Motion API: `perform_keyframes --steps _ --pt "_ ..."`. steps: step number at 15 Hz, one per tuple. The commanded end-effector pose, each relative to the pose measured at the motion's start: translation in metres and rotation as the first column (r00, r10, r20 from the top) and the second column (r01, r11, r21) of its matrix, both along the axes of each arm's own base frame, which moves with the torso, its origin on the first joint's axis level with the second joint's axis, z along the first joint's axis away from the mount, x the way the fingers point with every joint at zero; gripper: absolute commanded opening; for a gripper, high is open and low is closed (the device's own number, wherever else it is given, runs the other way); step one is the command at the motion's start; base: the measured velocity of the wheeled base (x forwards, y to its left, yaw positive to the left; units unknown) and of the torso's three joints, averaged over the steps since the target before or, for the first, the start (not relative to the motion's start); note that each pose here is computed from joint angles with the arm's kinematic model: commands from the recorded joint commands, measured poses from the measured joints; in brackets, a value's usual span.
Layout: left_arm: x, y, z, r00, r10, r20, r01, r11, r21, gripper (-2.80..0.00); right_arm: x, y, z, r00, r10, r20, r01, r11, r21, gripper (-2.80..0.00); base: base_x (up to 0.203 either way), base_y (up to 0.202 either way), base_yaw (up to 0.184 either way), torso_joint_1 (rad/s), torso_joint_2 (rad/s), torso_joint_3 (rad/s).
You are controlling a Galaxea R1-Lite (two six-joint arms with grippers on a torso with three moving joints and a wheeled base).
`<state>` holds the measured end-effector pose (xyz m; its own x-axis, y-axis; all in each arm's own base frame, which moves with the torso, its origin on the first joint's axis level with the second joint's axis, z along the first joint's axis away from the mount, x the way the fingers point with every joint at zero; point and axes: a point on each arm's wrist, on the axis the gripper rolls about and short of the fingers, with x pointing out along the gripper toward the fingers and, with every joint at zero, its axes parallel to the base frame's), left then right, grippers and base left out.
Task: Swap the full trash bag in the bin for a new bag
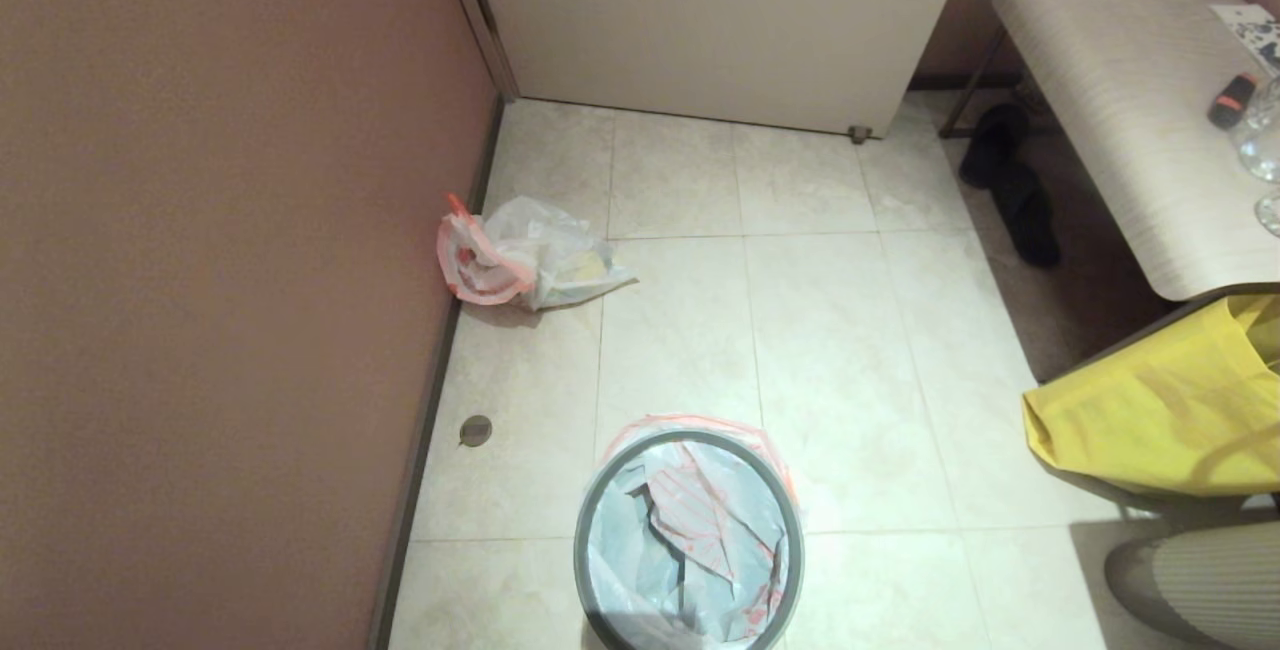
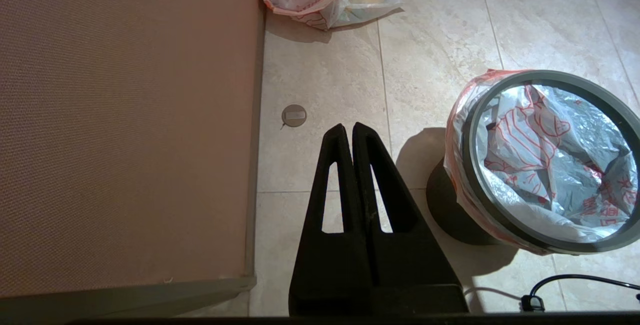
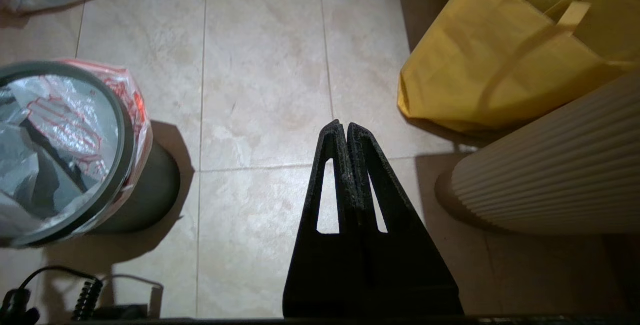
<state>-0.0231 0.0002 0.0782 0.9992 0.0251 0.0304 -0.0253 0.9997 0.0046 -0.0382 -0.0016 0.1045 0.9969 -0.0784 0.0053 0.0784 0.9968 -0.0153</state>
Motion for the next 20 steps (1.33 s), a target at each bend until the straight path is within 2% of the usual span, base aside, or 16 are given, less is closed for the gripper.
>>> perform_keyframes --steps 1,3,4,20 --pt "0.0 0.0 0.0 1.0 0.001 -0.003 -0.001 1.0 -0.001 -2.8 0.005 0.0 -0.014 0.998 0.025 -0.053 -0.024 1.0 0.009 -2.8 0.0 0.0 0.0 0.0 0.0 0.0" --pt "0.0 0.0 0.0 1.0 0.001 -0.003 -0.001 1.0 -0.001 -2.8 0.01 0.001 -0.029 0.993 0.056 -0.104 -0.055 0.998 0.017 -2.8 0.0 0.0 0.0 0.0 0.0 0.0" --pt "0.0 0.0 0.0 1.0 0.001 -0.003 -0.001 1.0 -0.001 -2.8 0.011 0.001 -0.029 0.994 0.059 -0.096 -0.055 0.998 0.035 -2.8 0.0 0.0 0.0 0.0 0.0 0.0" --pt "0.0 0.0 0.0 1.0 0.001 -0.003 -0.001 1.0 -0.001 -2.8 0.011 0.001 -0.029 0.994 0.057 -0.095 -0.053 0.998 0.044 -2.8 0.0 0.0 0.0 0.0 0.0 0.0"
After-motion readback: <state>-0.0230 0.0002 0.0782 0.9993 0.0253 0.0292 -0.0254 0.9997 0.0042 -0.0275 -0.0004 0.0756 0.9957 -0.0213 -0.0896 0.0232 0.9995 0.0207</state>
